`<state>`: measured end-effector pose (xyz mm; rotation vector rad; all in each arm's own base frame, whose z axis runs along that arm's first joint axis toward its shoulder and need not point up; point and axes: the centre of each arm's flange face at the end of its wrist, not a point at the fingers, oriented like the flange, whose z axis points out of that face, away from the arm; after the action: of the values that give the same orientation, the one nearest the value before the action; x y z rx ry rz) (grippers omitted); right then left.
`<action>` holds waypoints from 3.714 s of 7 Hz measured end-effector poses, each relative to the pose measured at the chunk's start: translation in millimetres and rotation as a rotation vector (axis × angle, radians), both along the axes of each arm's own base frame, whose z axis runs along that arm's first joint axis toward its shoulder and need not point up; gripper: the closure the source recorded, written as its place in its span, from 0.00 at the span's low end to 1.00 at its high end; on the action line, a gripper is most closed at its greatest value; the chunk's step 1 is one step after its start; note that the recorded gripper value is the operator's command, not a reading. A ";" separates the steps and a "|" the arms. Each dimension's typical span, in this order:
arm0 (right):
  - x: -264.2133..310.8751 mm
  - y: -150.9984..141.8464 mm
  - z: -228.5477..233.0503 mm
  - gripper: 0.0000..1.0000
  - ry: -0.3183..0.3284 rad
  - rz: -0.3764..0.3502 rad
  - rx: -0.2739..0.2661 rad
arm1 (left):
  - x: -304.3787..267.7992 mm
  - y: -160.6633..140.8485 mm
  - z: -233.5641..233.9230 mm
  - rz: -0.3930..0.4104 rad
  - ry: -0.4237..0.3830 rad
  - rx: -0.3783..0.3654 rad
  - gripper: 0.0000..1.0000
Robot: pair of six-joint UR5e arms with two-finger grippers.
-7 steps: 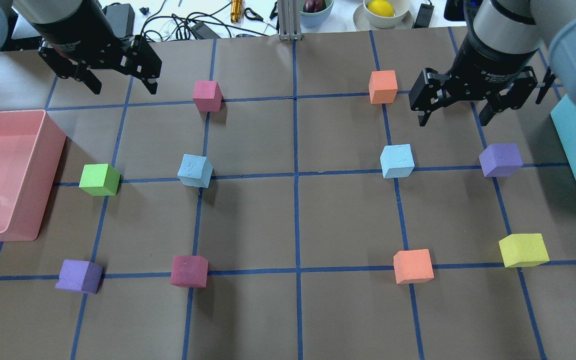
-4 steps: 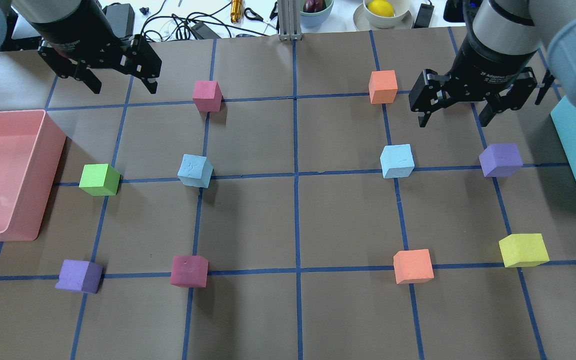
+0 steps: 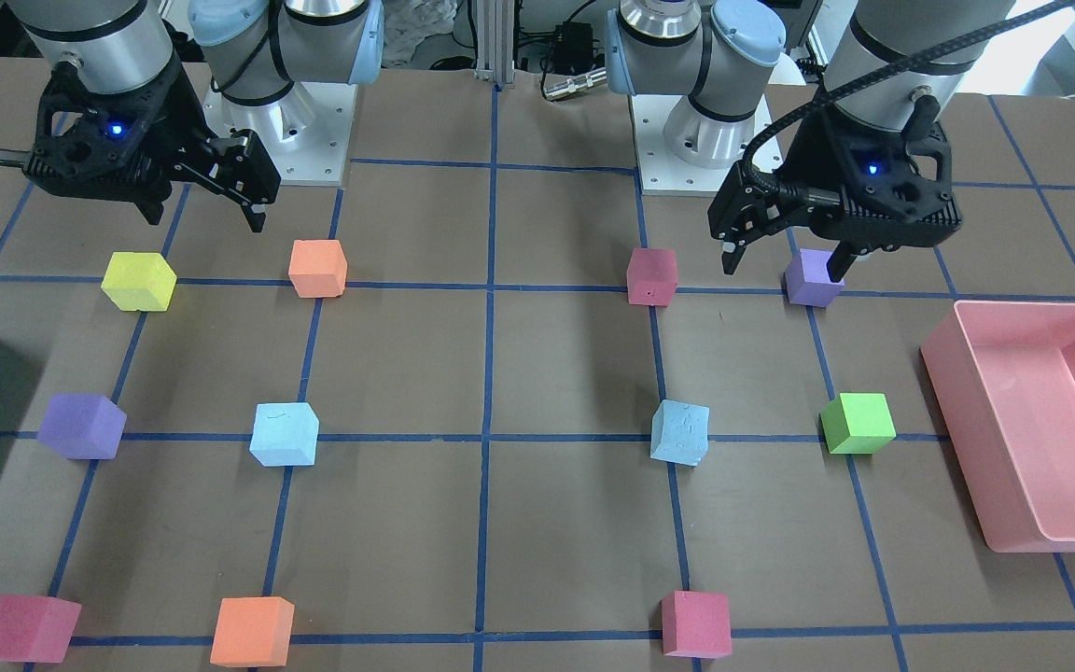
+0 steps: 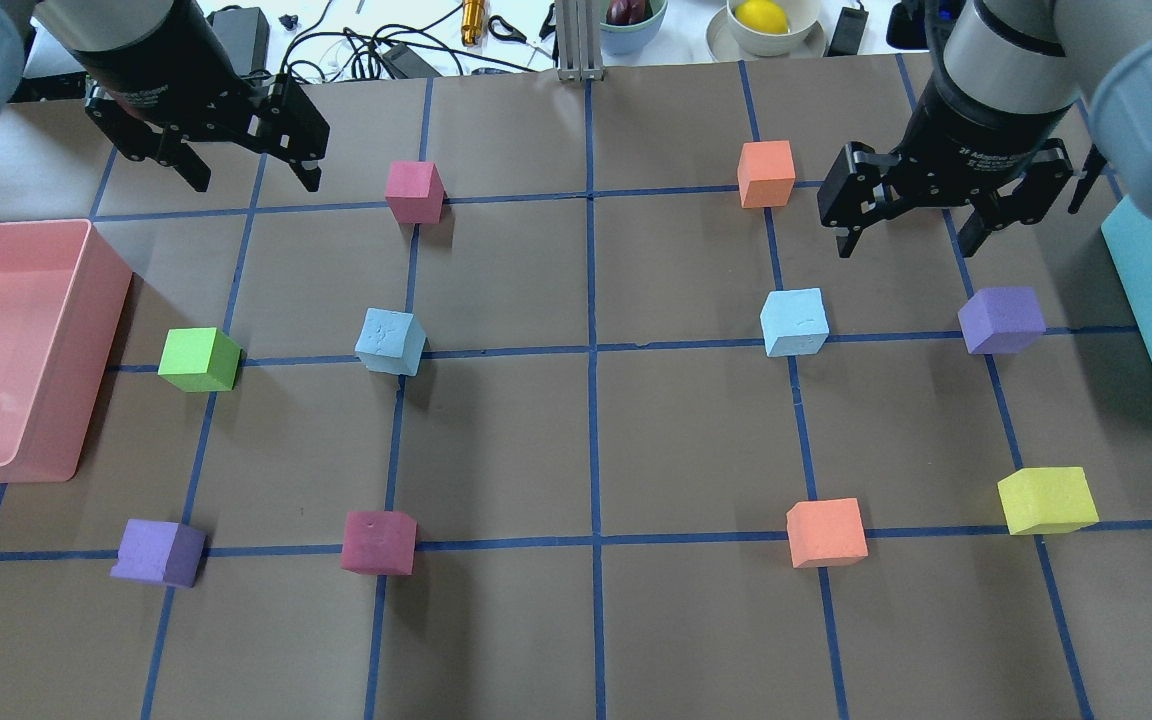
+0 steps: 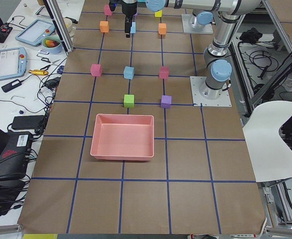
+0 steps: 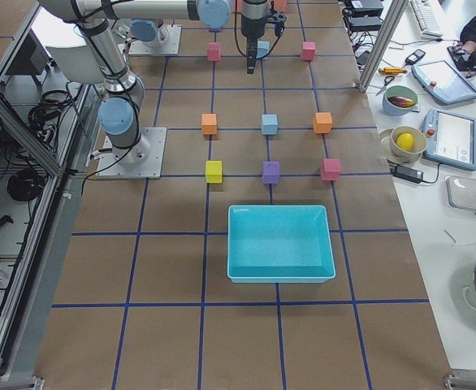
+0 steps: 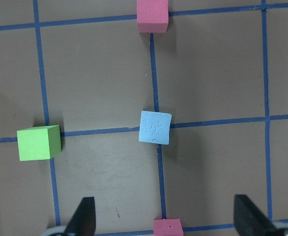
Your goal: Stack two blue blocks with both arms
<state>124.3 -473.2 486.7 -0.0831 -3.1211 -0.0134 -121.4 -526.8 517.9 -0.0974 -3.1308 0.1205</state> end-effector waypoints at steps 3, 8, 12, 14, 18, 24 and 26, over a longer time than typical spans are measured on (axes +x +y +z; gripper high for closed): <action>-4.9 -26.5 -41.2 0.00 0.004 -0.014 0.063 | -0.4 -0.3 0.5 -0.001 0.001 -0.001 0.00; -10.5 -127.7 -199.8 0.00 -0.005 -0.008 0.060 | 0.6 0.1 1.2 0.001 0.001 -0.002 0.00; -7.3 -122.6 -269.2 0.00 -0.036 -0.012 0.124 | -0.2 0.7 2.1 0.000 0.002 -0.004 0.00; -5.9 -116.8 -278.6 0.63 -0.046 -0.010 0.138 | -0.9 1.8 3.4 -0.001 0.002 -0.006 0.00; -4.0 -112.1 -282.3 1.00 -0.047 -0.024 0.145 | -2.9 0.4 1.8 -0.004 0.003 -0.004 0.00; 171.5 2.7 -219.9 1.00 -0.117 -0.090 0.238 | -3.5 -23.5 -89.1 -0.008 0.001 0.107 0.00; 197.4 41.3 -252.6 1.00 -0.108 -0.060 0.245 | -3.6 -29.8 -142.9 -0.010 0.001 0.101 0.00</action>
<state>321.6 -431.9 234.1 -0.1765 -3.1921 -0.4126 -125.0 -556.6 375.0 -0.1127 -3.1282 -0.0382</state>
